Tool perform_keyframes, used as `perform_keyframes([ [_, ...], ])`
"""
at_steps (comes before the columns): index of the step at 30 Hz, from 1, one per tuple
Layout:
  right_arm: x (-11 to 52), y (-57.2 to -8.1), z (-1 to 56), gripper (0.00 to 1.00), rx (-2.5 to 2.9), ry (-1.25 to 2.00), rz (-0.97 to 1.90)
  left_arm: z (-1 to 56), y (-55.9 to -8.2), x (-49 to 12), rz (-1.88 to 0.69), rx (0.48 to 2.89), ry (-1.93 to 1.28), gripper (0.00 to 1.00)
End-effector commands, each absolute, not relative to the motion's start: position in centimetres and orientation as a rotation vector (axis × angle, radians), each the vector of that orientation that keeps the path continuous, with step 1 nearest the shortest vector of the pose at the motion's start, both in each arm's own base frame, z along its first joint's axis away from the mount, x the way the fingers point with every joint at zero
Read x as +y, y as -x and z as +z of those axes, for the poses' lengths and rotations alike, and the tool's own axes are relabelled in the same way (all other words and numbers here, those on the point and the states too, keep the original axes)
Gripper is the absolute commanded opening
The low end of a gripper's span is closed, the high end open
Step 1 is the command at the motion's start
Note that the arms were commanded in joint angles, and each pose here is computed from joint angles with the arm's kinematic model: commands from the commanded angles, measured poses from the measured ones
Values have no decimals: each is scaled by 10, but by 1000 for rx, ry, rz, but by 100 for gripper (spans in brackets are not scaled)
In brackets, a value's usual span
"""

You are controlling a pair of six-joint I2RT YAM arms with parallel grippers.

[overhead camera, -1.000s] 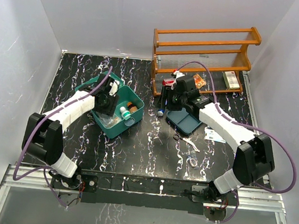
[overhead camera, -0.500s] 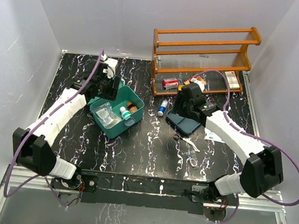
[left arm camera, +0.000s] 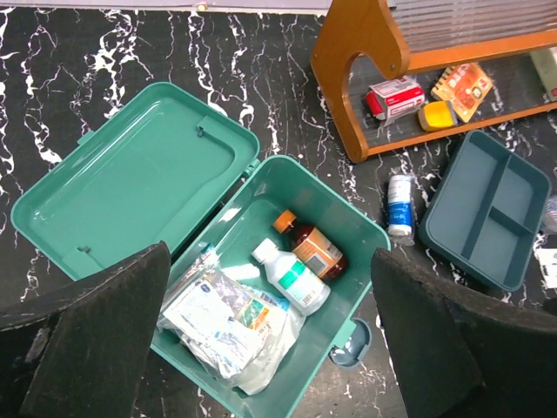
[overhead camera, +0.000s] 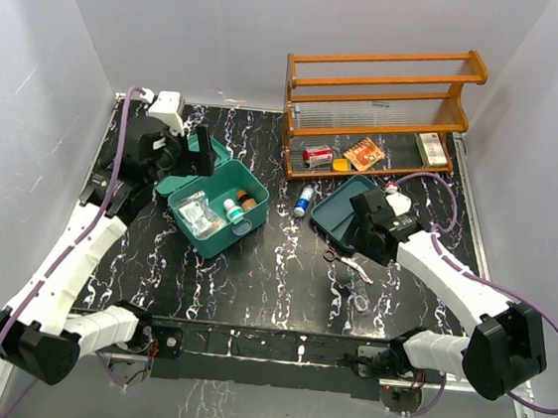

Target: Organize the medicine kit

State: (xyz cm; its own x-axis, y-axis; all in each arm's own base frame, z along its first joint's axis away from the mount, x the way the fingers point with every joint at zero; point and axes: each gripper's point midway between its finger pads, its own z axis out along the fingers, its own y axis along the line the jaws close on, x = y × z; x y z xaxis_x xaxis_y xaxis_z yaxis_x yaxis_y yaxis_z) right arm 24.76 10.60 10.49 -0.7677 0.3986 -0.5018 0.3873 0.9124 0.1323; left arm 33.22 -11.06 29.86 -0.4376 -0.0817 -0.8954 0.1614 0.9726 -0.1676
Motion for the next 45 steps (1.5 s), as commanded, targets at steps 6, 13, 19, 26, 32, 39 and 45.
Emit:
perform_keyframes([
  [6, 154, -284, 117, 57, 2537, -387, 265, 316, -326, -126, -424, 1884, -58, 99],
  [13, 207, -349, 135, 51, 2436, -333, 467, 314, -326, -142, -518, 1887, -95, 99],
  [19, 230, -405, 137, 45, 2378, -412, 465, 312, -333, -147, -532, 1903, -94, 99],
  [26, 229, -440, 112, 39, 2364, -512, 342, 311, -344, -152, -532, 1907, -110, 99],
  [32, 232, -445, 90, 44, 2403, -511, 320, 306, -355, -156, -519, 1926, -134, 99],
  [39, 236, -450, 71, 46, 2448, -492, 310, 299, -366, -162, -521, 1953, -155, 99],
  [45, 230, -450, 58, 43, 2463, -502, 264, 294, -369, -168, -546, 1970, -167, 99],
])
